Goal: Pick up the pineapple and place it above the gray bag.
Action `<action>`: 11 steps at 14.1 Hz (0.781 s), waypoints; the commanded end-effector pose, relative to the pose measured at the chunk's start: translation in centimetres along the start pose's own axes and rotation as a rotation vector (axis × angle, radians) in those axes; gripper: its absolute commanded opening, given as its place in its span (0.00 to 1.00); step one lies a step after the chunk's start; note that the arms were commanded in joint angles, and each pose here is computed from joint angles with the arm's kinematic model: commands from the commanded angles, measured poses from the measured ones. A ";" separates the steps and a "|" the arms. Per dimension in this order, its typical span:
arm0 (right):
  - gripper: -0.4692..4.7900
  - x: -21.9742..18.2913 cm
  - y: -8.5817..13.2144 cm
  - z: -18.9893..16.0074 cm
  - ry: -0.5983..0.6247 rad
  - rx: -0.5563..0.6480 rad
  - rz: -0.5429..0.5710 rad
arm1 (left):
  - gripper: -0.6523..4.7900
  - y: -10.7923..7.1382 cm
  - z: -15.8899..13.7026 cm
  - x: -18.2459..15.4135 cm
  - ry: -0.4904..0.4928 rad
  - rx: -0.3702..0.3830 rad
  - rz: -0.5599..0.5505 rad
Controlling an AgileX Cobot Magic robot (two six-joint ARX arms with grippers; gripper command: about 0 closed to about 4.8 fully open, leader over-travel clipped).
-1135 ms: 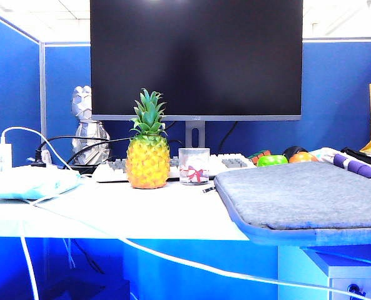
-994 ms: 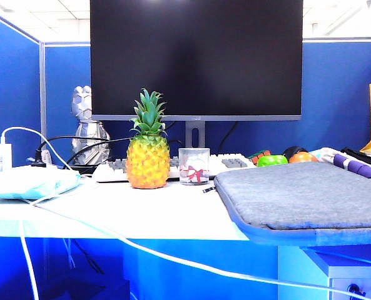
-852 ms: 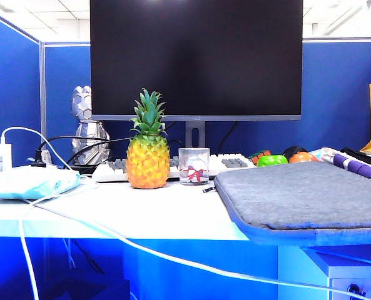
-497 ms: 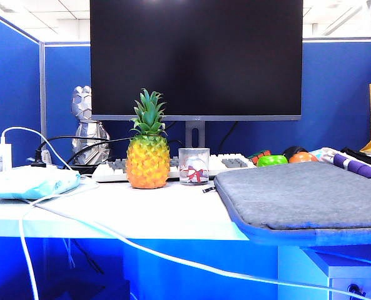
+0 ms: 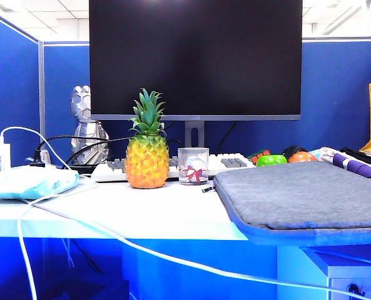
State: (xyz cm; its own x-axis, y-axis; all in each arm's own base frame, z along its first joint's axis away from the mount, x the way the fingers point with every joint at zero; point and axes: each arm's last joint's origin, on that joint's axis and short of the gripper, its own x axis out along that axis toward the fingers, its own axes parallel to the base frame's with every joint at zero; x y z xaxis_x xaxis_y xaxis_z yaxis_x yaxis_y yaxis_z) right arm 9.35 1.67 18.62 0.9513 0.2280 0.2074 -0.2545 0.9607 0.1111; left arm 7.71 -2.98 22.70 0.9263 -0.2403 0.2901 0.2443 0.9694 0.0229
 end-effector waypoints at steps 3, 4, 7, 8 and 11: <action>0.08 0.0 0.0 0.1 -0.033 0.001 0.008 | 0.97 -0.4 8.0 4.9 0.009 0.007 -0.070; 0.08 0.0 0.0 0.1 -0.033 0.001 0.009 | 1.00 -0.9 8.9 7.4 0.058 0.034 -0.106; 0.08 0.0 0.0 0.1 -0.033 0.004 0.011 | 1.00 -2.5 9.9 16.5 0.186 0.098 -0.204; 0.08 0.0 0.0 0.1 -0.032 0.005 0.010 | 1.00 -2.5 9.6 18.9 0.225 0.103 -0.196; 0.08 0.0 0.0 0.1 -0.035 0.004 0.008 | 1.00 -2.6 6.5 25.8 0.350 0.068 -0.257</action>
State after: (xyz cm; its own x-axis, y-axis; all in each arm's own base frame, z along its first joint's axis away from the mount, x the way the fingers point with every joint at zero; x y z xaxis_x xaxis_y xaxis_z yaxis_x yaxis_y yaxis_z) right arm 9.29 1.69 18.87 0.9443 0.2319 0.2333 -0.2629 0.9584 0.1113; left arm 28.06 -11.09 36.21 0.9065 -0.4158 -0.0732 0.4222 0.8952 0.1430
